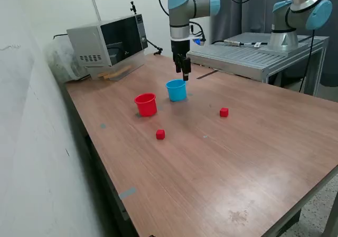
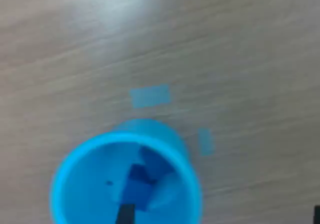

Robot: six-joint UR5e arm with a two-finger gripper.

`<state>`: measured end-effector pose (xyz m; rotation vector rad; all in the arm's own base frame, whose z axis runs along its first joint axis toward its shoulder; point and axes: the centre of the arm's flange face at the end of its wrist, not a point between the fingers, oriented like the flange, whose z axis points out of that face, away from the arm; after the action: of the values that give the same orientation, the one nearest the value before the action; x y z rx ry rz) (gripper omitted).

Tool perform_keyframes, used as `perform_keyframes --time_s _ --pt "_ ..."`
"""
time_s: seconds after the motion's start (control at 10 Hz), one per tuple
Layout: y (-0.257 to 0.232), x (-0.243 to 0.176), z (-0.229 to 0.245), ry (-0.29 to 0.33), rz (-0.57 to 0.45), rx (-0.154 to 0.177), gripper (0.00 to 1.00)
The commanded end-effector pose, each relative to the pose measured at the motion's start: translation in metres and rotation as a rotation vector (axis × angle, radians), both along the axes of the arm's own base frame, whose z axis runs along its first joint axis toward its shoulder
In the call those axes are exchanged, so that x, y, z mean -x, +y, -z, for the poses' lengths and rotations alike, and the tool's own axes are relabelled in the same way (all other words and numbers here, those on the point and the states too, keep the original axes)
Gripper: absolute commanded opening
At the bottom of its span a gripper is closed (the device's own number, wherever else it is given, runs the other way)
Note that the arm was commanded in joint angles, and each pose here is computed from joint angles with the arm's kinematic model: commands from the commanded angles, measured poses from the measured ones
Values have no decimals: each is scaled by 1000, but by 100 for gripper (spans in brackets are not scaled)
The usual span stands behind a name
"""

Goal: Place red objects in the red bin, and blue objects in the blue bin.

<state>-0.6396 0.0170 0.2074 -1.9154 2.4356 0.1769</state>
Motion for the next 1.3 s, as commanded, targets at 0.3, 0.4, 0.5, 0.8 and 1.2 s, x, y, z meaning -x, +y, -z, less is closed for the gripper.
perform_keyframes --time_s 0.3,0.4,0.5,0.8,1.2 --pt "-113 -57 18 -116 -720 22 100" --pt "-118 -63 20 -128 -801 26 100" --pt "-140 -67 21 -133 -884 23 100" --pt "-207 -78 21 -103 -1016 75 100" --pt "-243 -71 53 -112 -1051 160 100"
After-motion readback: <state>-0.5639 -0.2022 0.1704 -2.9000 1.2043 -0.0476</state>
